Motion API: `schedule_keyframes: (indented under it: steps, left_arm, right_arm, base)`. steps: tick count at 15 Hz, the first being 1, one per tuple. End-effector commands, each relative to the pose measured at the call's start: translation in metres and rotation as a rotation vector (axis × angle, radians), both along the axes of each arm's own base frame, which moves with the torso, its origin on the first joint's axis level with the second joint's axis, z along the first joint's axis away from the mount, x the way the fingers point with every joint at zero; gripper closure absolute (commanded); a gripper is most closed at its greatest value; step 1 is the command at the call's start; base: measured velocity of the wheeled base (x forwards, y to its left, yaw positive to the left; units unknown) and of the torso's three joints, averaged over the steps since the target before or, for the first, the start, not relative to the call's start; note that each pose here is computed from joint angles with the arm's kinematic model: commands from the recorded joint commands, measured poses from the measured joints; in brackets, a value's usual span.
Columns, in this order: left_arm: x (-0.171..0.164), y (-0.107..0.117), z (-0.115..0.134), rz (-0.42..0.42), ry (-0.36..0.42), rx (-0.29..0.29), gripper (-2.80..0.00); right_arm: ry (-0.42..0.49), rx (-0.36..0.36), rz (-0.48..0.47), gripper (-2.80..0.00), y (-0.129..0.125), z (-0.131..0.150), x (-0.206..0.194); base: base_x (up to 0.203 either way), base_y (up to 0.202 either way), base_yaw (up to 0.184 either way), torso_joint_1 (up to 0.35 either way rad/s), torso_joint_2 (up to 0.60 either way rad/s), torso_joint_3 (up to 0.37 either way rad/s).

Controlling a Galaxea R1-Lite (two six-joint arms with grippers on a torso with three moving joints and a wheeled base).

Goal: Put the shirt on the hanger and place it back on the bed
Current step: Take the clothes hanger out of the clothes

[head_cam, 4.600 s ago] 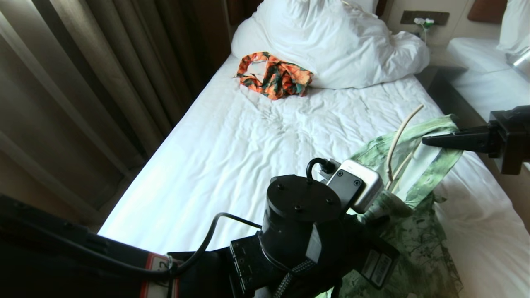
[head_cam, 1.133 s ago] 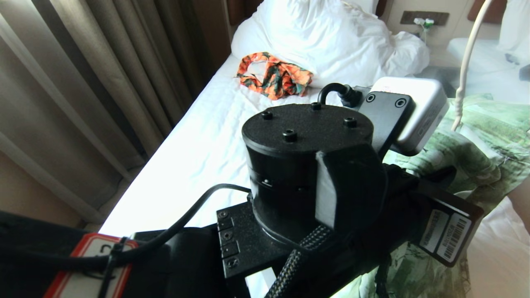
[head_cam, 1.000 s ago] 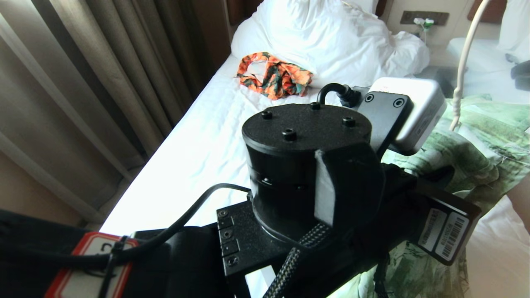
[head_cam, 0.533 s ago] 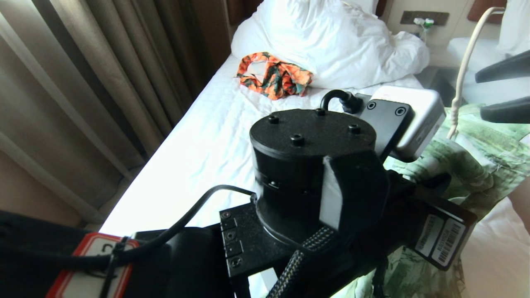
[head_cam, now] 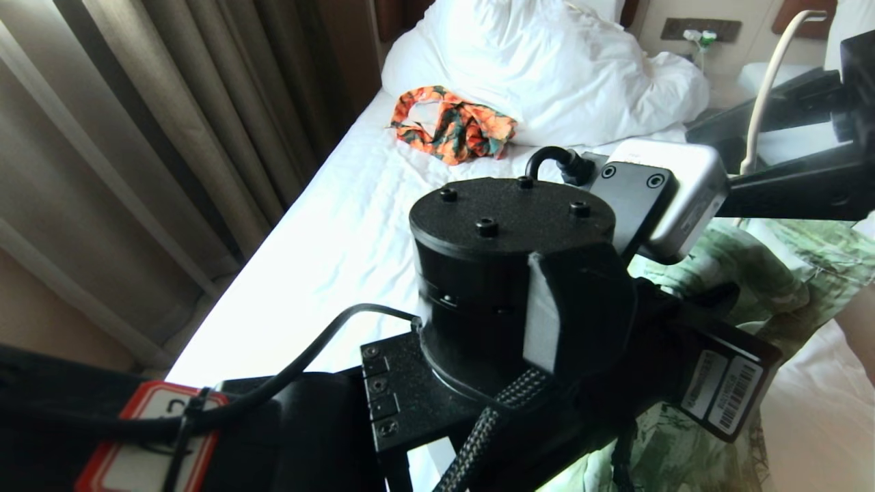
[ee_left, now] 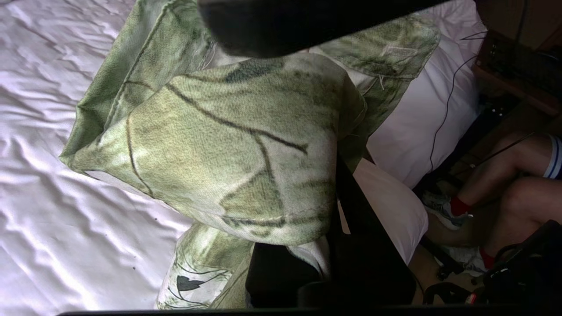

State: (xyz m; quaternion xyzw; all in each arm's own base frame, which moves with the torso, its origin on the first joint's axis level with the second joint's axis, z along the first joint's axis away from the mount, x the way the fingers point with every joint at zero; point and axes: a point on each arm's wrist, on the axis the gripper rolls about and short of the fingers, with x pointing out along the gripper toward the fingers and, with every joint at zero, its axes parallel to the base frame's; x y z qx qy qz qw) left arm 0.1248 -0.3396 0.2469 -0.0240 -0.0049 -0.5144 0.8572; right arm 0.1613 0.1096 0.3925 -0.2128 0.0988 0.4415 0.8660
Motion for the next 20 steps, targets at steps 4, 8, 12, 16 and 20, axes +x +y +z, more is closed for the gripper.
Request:
schedule_keyframes:
  steps: [4,8,12,16,20]
  left_arm:
    - [-0.0003,-0.0002,0.0006,0.001,0.0,0.001,0.0]
    - [-0.0004,0.0002,0.0004,0.001,0.001,0.004,0.0]
    - [-0.0004,0.0,-0.001,-0.002,-0.002,0.011,0.0]
    - [-0.0012,0.0005,-0.0021,-0.004,-0.006,0.018,0.0]
    - [-0.0028,0.0049,0.0002,-0.006,-0.043,0.031,-2.8]
  right_arm:
    - [0.026,-0.021,-0.005,0.0,0.0065,-0.008,0.0094]
    - [0.008,-0.016,-0.005,0.0,0.0105,-0.007,0.0079]
    - [0.0,-0.012,-0.005,0.0,0.0089,-0.0051,0.0039]
    - [-0.012,-0.019,-0.031,0.0,0.0072,-0.004,0.0025]
    - [-0.012,-0.017,-0.033,0.0,0.0066,-0.0037,0.0022]
  base:
    - [0.0,0.0,0.0,0.0,0.0,0.0]
    - [0.0,0.0,0.0,0.0,0.0,0.0]
    - [0.0,0.0,0.0,0.0,0.0,0.0]
    - [0.0,0.0,0.0,0.0,0.0,0.0]
    - [0.0,0.0,0.0,0.0,0.0,0.0]
